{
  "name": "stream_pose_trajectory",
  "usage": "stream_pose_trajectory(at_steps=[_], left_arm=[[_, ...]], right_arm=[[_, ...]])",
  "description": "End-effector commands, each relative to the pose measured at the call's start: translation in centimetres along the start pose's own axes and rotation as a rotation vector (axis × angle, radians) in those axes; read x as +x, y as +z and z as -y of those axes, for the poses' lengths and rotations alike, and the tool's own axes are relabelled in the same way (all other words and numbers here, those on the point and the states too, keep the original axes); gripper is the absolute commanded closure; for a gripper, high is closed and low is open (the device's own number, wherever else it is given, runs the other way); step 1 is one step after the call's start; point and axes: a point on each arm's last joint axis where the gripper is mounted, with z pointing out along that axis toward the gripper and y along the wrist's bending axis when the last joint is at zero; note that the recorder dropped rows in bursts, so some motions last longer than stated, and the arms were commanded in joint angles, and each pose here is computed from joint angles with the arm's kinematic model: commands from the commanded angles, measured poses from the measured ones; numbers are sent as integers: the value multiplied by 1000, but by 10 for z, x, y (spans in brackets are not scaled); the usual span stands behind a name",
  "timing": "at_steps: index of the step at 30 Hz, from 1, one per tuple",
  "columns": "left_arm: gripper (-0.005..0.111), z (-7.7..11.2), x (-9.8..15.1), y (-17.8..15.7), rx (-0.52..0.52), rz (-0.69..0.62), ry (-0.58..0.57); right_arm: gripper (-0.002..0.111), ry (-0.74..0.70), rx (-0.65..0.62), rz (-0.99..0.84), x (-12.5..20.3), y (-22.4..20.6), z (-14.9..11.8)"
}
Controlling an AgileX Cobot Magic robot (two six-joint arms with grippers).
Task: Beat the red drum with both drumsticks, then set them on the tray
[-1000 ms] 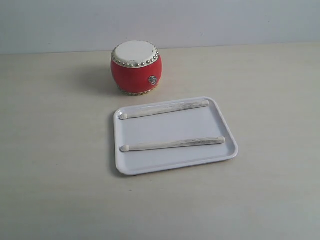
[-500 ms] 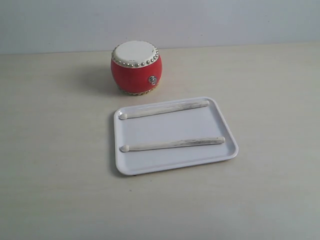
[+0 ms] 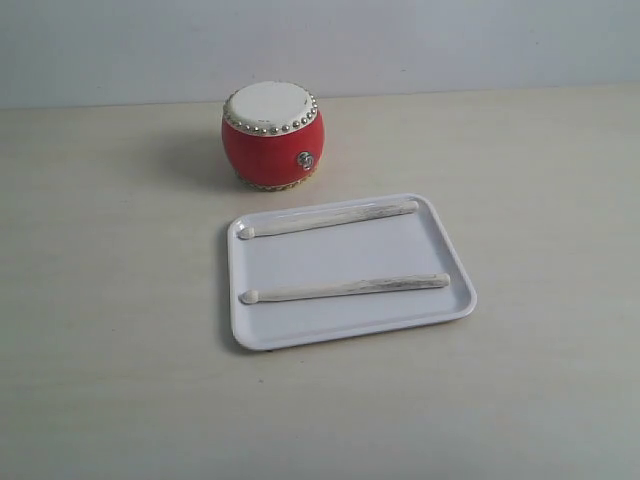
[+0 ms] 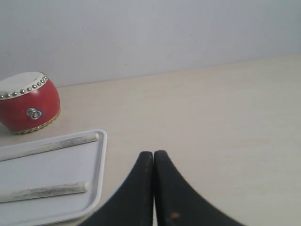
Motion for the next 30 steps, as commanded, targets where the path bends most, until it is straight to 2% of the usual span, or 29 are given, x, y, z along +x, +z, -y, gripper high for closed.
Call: stream_pose_trajectory(at_steps=[1, 30], left_arm=[[107, 0, 0, 0, 0, 8, 0], [107, 0, 0, 0, 0, 8, 0]], right_arm=[[108, -7, 18, -6, 2, 0, 2], [108, 24, 16, -32, 4, 0, 1]])
